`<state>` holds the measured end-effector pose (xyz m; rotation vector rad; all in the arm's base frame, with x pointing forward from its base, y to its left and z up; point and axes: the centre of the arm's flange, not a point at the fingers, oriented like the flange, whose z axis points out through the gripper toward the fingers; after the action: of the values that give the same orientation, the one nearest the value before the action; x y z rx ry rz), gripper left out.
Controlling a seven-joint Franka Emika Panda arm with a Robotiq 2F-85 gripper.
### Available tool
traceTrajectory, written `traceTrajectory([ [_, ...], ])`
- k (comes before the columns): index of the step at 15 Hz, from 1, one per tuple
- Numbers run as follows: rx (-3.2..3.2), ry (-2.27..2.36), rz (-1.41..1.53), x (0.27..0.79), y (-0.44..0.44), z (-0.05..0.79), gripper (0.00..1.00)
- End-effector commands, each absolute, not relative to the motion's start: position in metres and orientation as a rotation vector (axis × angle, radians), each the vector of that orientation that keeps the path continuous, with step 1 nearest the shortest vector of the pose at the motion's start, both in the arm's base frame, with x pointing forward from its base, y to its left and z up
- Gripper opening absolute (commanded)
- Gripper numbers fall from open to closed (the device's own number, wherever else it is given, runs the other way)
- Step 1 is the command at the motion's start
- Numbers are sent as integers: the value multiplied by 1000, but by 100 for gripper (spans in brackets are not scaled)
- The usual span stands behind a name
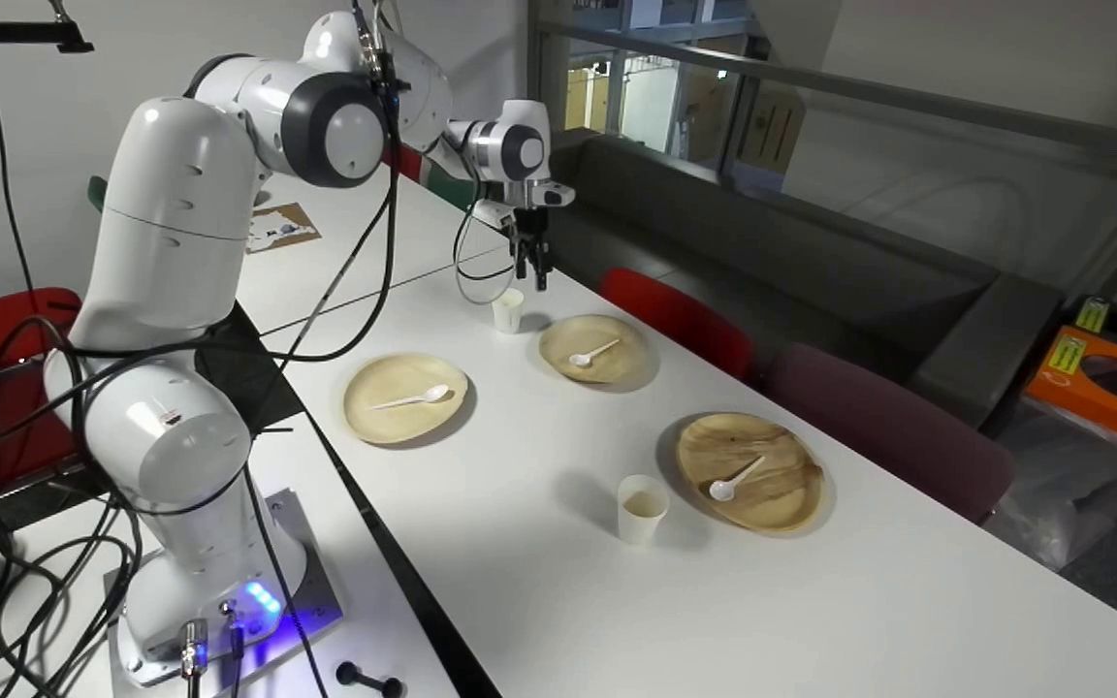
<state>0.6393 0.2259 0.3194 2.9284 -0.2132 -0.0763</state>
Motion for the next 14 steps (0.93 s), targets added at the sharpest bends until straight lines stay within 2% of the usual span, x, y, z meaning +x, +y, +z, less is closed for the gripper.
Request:
traceTrajectory([
  [1,2887,-124,-95,654,239,309,100],
  [14,3013,214,-256,665,263,262,100],
])
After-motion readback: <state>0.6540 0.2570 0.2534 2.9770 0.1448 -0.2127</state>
